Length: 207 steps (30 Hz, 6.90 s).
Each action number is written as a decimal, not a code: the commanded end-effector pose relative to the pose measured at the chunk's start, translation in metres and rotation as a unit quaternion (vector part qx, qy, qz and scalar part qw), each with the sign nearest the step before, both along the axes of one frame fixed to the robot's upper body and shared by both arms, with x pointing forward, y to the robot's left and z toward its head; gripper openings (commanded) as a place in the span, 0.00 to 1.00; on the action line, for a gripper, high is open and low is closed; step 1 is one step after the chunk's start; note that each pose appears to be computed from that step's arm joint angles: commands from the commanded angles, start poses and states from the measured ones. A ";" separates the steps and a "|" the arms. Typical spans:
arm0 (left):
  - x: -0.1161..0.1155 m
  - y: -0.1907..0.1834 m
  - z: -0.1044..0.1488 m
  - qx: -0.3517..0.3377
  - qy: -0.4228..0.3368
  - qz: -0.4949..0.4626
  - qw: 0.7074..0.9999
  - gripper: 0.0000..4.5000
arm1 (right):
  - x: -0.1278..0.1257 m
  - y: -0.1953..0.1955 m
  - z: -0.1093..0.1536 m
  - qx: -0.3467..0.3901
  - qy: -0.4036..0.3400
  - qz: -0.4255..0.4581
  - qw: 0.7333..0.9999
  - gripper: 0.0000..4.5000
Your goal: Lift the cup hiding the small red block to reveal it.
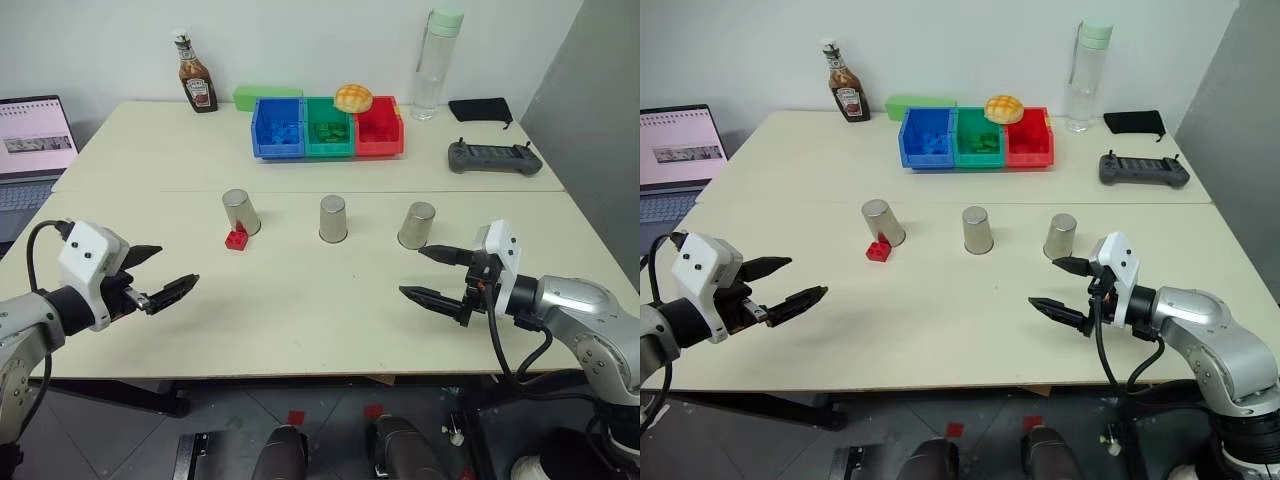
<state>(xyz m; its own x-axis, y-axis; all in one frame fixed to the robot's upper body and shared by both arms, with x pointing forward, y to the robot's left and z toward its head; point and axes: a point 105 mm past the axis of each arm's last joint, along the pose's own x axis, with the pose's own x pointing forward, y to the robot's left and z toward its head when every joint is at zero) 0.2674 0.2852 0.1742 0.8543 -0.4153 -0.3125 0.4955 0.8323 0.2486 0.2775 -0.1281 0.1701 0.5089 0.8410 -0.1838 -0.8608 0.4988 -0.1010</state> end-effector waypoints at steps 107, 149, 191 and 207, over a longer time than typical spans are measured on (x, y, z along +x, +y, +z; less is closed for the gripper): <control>-0.008 0.015 -0.002 0.028 0.023 0.024 0.999 0.99 | -0.013 0.003 0.019 -0.011 -0.016 0.048 0.999 1.00; 0.011 -0.040 0.016 0.011 -0.003 -0.067 0.998 0.99 | 0.034 0.069 0.034 0.053 -0.058 -0.011 0.997 1.00; 0.016 -0.052 0.023 0.004 -0.004 -0.100 0.995 1.00 | 0.151 0.172 -0.011 0.059 0.012 -0.129 0.990 0.77; 0.022 -0.055 0.027 0.003 -0.010 -0.103 0.995 1.00 | 0.137 0.150 0.066 0.123 -0.119 -0.120 0.978 0.57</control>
<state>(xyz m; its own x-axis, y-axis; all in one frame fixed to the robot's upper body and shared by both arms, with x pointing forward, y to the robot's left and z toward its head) 0.2869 0.2308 0.1901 0.7481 -0.5810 -0.3206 0.6567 0.7176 0.2318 0.4183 0.0316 0.2126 0.6925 0.7164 0.0851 -0.7068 0.6974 -0.1189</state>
